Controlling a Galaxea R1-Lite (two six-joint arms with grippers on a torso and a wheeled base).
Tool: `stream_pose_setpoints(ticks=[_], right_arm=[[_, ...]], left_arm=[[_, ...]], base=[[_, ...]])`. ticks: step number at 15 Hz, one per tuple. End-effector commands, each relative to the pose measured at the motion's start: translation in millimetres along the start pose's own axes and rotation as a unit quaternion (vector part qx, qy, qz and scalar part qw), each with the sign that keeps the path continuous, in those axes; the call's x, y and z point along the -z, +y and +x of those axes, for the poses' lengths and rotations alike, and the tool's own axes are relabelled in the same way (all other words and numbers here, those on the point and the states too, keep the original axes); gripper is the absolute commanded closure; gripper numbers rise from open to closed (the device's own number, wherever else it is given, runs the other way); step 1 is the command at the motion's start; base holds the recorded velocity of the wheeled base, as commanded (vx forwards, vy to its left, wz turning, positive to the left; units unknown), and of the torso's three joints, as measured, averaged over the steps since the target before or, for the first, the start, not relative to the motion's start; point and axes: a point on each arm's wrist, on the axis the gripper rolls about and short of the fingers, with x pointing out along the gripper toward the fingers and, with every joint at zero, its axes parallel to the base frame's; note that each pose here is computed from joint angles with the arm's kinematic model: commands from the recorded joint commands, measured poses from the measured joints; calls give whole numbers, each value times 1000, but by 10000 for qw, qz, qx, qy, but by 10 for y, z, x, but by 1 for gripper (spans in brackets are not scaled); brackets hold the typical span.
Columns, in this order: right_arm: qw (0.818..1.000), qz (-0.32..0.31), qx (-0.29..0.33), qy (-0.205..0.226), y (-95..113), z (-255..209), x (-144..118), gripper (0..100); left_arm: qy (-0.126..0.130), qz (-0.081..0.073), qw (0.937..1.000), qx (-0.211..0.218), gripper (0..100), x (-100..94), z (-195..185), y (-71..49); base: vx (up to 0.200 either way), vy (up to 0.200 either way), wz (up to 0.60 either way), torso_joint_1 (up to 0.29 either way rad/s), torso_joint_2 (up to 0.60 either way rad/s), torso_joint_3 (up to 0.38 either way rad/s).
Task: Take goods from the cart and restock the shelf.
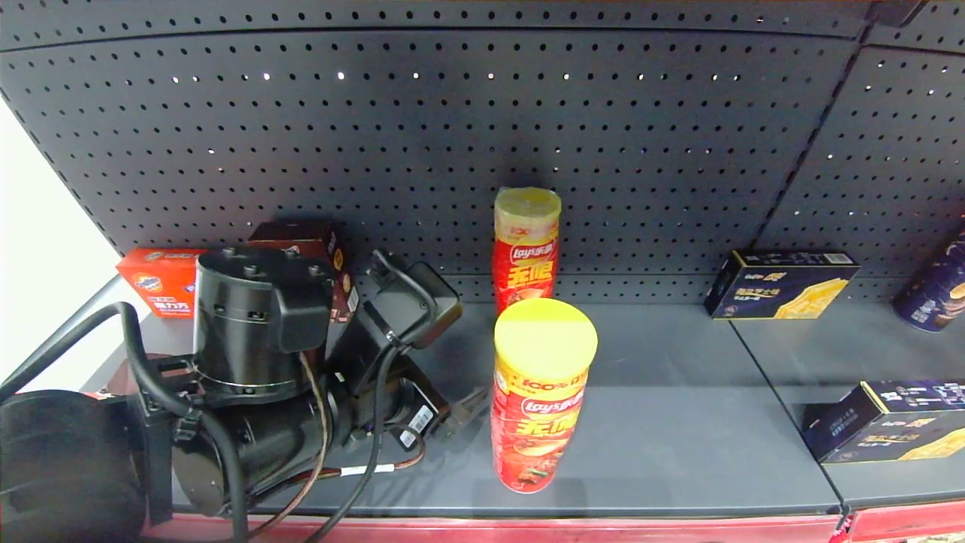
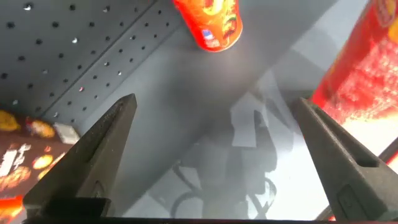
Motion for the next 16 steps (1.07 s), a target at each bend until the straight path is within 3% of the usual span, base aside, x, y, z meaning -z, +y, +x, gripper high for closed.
stream_pose_setpoints(ticks=[1, 7, 10, 16], right_arm=[[10000, -1, 2, 6, 0, 1, -1, 0], [10000, -1, 2, 6, 0, 1, -1, 0], [10000, -1, 2, 14, 0, 1, 1, 0], [10000, -1, 2, 6, 0, 1, -1, 0]], left_arm=[[116, 34, 9999, 72, 0, 36, 83, -52], [249, 49, 9997, 67, 0, 121, 56, -54], [208, 263, 9993, 155, 0, 149, -68, -99], [88, 305, 9992, 252, 0, 81, -71, -159]], base=[[0, 0, 0, 0, 0, 0], [0, 0, 0, 0, 0, 0], [0, 0, 0, 0, 0, 0], [0, 0, 0, 0, 0, 0]])
